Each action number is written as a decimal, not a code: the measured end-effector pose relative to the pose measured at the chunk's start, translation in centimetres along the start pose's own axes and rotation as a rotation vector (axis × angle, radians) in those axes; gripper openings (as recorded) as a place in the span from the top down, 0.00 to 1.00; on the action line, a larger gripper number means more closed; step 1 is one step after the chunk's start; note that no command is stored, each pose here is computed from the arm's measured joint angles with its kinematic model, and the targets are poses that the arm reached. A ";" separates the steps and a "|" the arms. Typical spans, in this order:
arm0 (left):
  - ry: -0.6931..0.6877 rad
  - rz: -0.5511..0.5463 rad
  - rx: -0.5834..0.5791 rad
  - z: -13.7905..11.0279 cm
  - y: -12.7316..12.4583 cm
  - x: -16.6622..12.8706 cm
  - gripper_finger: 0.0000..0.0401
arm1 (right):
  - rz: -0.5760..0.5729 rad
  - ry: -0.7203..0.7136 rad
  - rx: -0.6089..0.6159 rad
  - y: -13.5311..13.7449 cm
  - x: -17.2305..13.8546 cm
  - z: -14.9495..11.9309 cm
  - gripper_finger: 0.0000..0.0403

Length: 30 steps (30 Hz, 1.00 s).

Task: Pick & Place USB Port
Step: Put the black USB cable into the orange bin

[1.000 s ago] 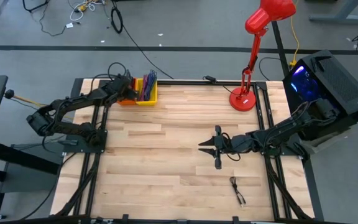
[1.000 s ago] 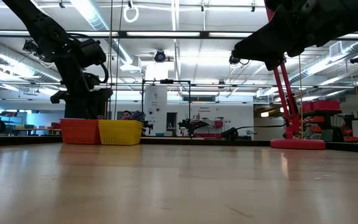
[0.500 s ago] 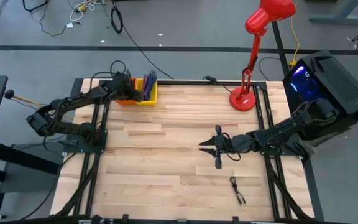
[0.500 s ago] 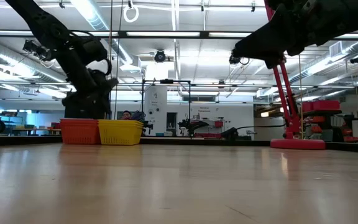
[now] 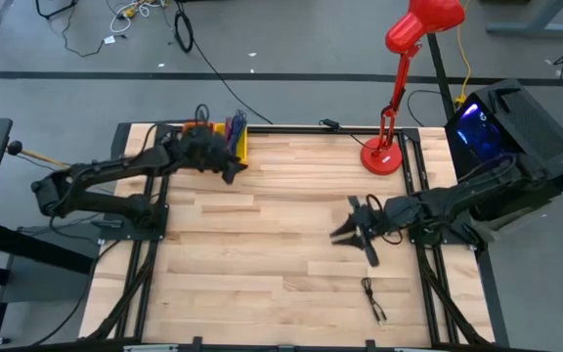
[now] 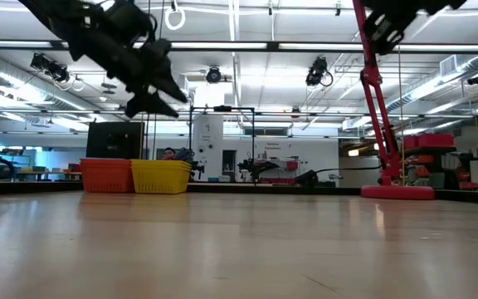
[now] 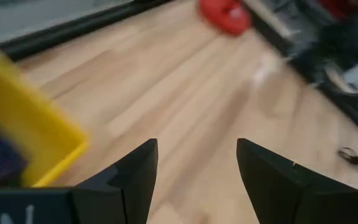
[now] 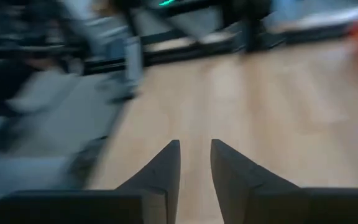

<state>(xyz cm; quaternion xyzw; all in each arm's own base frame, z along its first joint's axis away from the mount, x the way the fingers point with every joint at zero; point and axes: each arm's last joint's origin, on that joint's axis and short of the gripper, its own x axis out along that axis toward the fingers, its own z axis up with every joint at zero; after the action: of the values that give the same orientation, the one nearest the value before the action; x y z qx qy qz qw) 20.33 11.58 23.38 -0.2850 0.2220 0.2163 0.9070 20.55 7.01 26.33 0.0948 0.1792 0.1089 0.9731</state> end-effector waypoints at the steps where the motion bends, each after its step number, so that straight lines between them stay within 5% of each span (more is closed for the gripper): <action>1: -0.018 -0.020 0.022 0.0 -0.8 -0.1 0.44 | 0.058 0.024 0.037 0.4 0.0 -0.1 0.77; 6: -0.052 -0.104 0.098 -0.8 -3.9 -0.7 0.44 | 0.219 0.219 0.237 2.6 0.5 -2.1 0.78; 21: -0.081 -0.104 0.201 -3.6 -8.7 -1.0 0.45 | 0.169 0.730 0.730 8.1 1.2 -8.2 0.89; 30: -0.098 -0.106 0.243 -4.6 -10.2 -1.4 0.45 | 0.031 0.850 0.758 7.9 1.0 -9.9 0.92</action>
<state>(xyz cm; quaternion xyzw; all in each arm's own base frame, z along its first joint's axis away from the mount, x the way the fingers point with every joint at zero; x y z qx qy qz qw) 23.20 0.77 25.04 -0.1734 0.1868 0.1531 0.9548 16.43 16.30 18.68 0.3880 0.5803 0.0798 0.7116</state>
